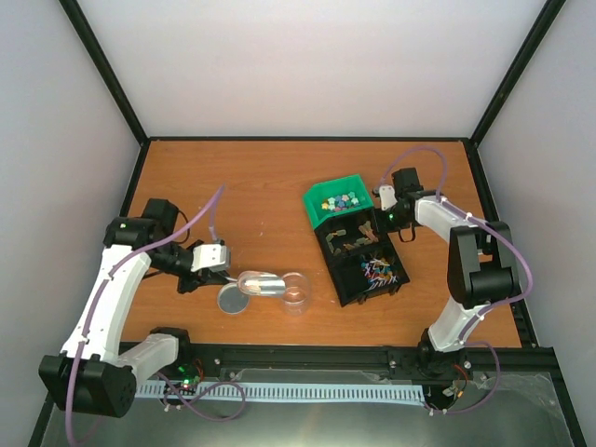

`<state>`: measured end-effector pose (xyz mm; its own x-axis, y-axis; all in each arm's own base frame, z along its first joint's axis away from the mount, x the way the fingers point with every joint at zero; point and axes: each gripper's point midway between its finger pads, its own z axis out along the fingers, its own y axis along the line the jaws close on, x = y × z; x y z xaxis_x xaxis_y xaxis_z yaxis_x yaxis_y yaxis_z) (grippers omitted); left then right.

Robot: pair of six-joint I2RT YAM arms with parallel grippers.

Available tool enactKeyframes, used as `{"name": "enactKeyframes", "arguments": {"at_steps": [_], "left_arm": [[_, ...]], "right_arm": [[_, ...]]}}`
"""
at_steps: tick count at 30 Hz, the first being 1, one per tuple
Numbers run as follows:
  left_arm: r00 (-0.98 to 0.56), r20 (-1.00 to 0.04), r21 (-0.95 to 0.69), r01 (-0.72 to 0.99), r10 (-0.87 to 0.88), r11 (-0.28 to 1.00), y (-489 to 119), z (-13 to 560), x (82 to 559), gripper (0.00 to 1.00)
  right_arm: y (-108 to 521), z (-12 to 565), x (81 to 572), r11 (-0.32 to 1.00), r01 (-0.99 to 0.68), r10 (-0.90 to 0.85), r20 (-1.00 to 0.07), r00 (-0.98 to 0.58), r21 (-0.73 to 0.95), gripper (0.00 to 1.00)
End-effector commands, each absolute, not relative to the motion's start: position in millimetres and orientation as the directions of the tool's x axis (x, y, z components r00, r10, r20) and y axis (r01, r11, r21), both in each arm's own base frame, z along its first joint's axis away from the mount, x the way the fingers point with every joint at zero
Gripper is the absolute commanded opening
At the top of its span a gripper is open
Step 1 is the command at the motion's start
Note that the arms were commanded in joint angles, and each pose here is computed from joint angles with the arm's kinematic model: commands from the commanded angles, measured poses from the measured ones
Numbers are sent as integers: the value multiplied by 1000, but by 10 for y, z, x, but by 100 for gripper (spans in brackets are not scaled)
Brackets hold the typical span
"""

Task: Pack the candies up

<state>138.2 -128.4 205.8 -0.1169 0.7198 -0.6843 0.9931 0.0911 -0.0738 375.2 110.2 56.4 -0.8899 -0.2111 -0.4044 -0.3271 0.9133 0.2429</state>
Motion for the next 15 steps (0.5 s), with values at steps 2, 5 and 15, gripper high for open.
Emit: {"name": "enactKeyframes", "arguments": {"at_steps": [2, 5, 15], "left_arm": [[-91, -662, -60, 996, 744, 69, -1352, 2155, 1395, 1], [-123, -652, -78, 992, 748, 95, -1382, 2175, 1479, 1], [-140, -599, -104, 990, 789, 97, -1485, 2130, 1561, 1]], "right_arm": [[1187, 897, 3930, 899, -357, -179, -531, -829, 255, 3], [1180, 906, 3921, 899, -358, -180, -533, -827, 253, 3], [1209, 920, 3913, 891, -371, -184, -538, -823, 262, 12]]}}
